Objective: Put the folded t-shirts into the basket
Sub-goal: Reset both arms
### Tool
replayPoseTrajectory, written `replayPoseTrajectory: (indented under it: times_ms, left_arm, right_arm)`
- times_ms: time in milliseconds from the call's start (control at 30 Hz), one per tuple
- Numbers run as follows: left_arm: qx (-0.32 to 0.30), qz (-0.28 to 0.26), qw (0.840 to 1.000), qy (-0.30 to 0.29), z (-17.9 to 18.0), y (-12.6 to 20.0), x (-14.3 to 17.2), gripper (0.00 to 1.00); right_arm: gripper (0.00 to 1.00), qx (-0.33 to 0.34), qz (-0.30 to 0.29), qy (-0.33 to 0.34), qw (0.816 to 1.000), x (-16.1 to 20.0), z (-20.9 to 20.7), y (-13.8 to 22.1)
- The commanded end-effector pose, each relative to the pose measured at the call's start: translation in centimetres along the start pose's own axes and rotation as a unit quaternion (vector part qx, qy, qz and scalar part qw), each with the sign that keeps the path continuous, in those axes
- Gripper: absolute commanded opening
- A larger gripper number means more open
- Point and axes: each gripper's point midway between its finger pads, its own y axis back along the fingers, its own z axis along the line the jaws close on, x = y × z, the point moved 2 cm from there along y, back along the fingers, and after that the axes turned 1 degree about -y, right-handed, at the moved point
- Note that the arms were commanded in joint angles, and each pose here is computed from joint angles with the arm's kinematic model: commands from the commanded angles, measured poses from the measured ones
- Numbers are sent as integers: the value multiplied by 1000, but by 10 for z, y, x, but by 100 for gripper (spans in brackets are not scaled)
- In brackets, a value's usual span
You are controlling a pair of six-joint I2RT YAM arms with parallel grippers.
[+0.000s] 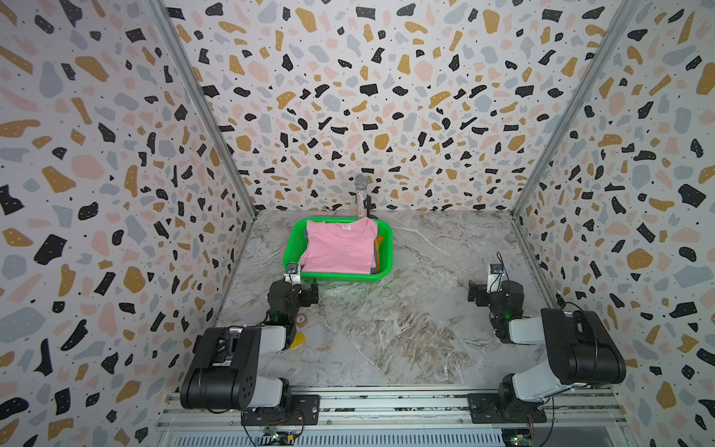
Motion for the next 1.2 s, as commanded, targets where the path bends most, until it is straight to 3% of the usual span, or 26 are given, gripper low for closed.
replayPoseTrajectory:
  times_ms: [0, 1167]
  left_arm:
    - [-2, -19, 1000, 3, 0, -3, -16, 100]
    - [0, -23, 1000, 2, 0, -3, -17, 100]
  right_arm:
    - [100, -4, -17, 0, 1000, -16, 2, -1]
    - [100, -5, -21, 0, 1000, -16, 2, -1]
